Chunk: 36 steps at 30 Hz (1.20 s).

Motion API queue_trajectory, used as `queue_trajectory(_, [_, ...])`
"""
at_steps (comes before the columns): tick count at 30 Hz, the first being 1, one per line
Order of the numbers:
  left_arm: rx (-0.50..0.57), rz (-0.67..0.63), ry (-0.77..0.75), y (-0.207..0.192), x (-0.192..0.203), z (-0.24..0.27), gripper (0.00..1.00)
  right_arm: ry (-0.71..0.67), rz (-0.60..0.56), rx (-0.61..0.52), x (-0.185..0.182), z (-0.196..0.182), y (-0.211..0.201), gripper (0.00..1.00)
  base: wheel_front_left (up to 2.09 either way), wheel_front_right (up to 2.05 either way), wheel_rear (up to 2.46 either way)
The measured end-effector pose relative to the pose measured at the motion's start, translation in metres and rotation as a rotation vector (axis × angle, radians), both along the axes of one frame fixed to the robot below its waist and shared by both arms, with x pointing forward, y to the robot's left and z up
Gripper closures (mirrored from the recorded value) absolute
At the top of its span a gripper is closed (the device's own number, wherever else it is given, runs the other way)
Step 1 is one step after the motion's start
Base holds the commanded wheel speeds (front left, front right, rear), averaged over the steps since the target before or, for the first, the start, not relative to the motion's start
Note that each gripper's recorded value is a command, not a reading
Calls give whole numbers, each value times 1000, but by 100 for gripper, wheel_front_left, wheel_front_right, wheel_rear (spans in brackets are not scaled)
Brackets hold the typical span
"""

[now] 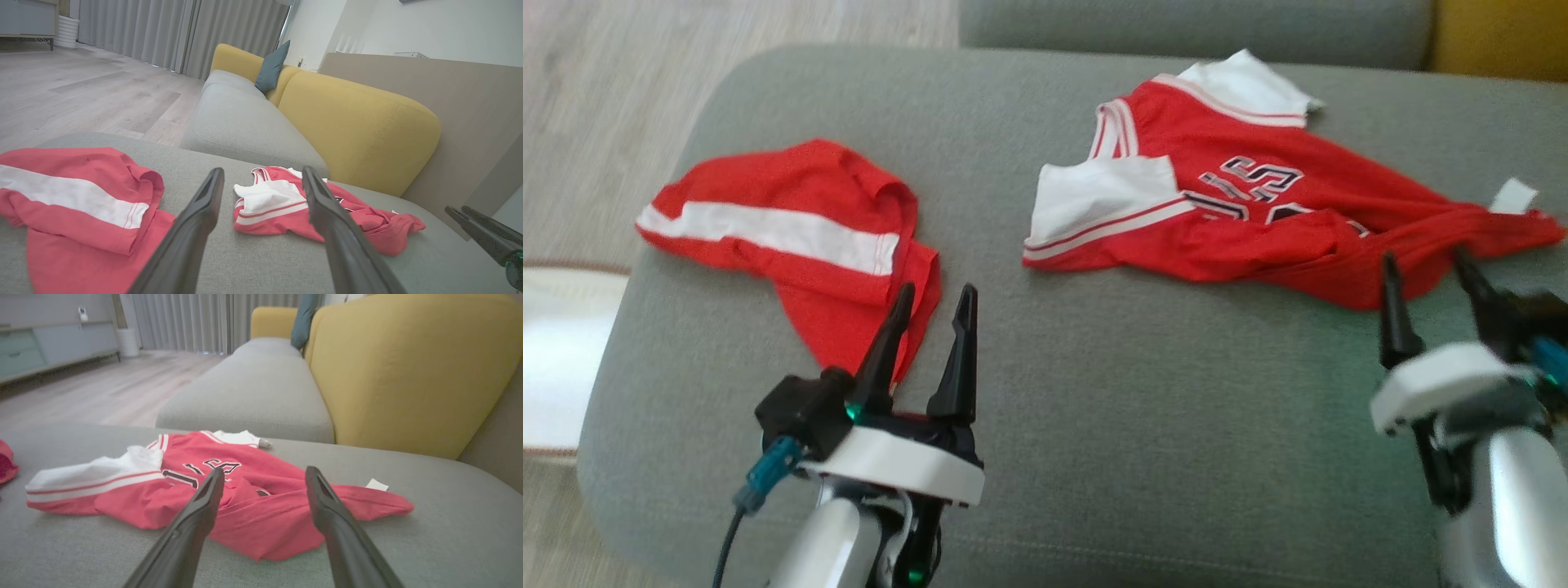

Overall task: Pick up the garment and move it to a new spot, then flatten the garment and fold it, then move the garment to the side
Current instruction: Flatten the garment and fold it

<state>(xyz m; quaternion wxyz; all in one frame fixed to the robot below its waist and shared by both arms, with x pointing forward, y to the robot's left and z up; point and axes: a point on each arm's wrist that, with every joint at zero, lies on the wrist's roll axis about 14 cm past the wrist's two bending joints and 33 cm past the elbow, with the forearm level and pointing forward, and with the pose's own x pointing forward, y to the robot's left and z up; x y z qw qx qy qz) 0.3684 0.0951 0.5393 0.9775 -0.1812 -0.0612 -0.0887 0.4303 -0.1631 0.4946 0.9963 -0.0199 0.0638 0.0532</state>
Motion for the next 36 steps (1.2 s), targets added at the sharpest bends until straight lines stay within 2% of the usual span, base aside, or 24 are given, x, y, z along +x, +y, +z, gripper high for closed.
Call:
queue_trajectory(2, [2,6,2,3,5,-1,0,54,23,-44,13,-11,9,0,0,0,0])
queue_trajectory(12, [13,51,46,20,19,-16,0,305,48,-96,64,-72,29,0,0,0,0])
queue_trajectory(17, [18,70,58,26,20,-20,0,381,48,-119,70,-92,30,0,0,0,0])
queue_trajectory(18, [18,71,56,26,20,-19,0,390,48,-117,70,-95,31,29,0,0,0])
queue_trajectory(19, [18,72,53,27,20,-19,0,395,48,-116,70,-96,31,86,0,0,0])
queue_trajectory(20, [18,72,50,27,20,-18,0,397,49,-120,69,-97,31,100,0,0,0])
queue_trajectory(27, [13,51,30,19,21,-12,0,273,82,-159,77,-66,34,100,0,0,0])
queue_trajectory(36, [3,9,-17,5,15,4,0,19,128,-257,80,18,23,100,0,0,0])
